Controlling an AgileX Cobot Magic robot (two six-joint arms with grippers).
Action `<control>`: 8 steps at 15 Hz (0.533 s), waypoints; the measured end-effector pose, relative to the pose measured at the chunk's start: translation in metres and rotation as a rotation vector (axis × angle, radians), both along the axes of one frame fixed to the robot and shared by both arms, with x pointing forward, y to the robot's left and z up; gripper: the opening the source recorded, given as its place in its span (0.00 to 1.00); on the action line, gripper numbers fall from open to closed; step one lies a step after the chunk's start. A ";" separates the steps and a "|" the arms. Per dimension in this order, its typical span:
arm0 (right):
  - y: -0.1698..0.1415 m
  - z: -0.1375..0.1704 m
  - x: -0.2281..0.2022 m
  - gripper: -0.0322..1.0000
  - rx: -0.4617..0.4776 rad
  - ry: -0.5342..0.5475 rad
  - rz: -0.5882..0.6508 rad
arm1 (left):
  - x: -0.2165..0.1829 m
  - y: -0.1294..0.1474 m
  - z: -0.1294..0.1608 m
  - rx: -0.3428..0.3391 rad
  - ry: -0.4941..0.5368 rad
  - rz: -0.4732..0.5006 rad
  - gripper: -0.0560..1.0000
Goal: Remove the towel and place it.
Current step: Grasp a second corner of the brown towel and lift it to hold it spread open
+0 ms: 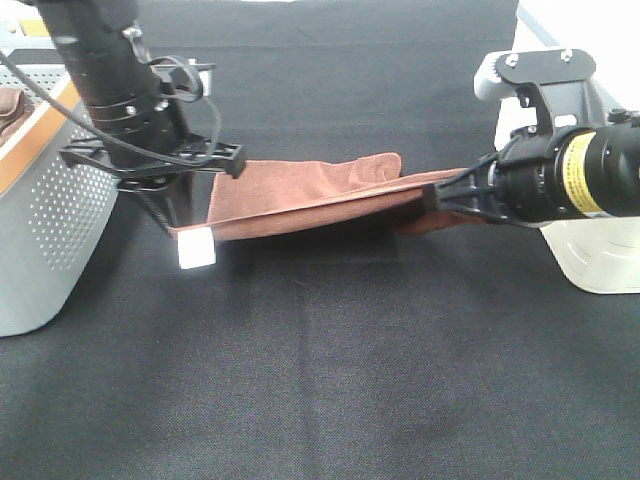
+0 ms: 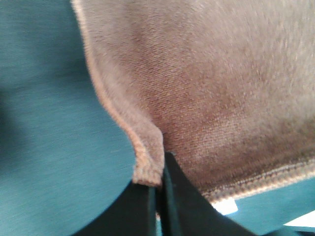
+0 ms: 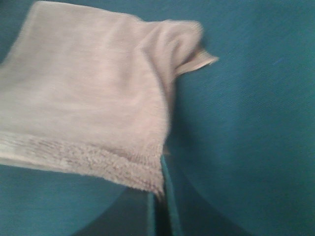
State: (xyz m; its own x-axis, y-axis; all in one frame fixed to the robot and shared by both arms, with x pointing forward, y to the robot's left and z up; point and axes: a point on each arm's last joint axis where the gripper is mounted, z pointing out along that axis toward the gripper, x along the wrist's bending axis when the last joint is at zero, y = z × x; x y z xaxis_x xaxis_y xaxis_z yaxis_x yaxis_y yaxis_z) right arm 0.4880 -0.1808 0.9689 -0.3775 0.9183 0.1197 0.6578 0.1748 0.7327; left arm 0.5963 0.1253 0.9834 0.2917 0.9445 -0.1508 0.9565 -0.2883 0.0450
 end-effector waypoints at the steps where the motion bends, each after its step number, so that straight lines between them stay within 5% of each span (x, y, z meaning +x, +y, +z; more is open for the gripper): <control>1: 0.006 0.001 -0.002 0.03 0.105 0.043 0.012 | -0.001 0.005 0.003 0.029 0.000 -0.008 0.05; 4: 0.014 0.004 -0.007 0.03 0.190 0.072 0.079 | -0.003 0.012 0.007 0.071 -0.002 -0.026 0.05; 8: 0.012 0.004 -0.006 0.03 0.130 0.066 0.108 | -0.004 0.013 0.011 0.068 -0.006 -0.022 0.05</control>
State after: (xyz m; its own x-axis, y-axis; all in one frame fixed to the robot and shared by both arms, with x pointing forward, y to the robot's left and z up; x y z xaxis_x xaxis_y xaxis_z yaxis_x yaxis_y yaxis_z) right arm 0.4821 -0.1685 0.9732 -0.4609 0.8477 0.2628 0.6874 0.1537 0.7098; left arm 0.5925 0.1384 0.9940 0.3135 0.9458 -0.0852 0.9496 -0.3120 0.0303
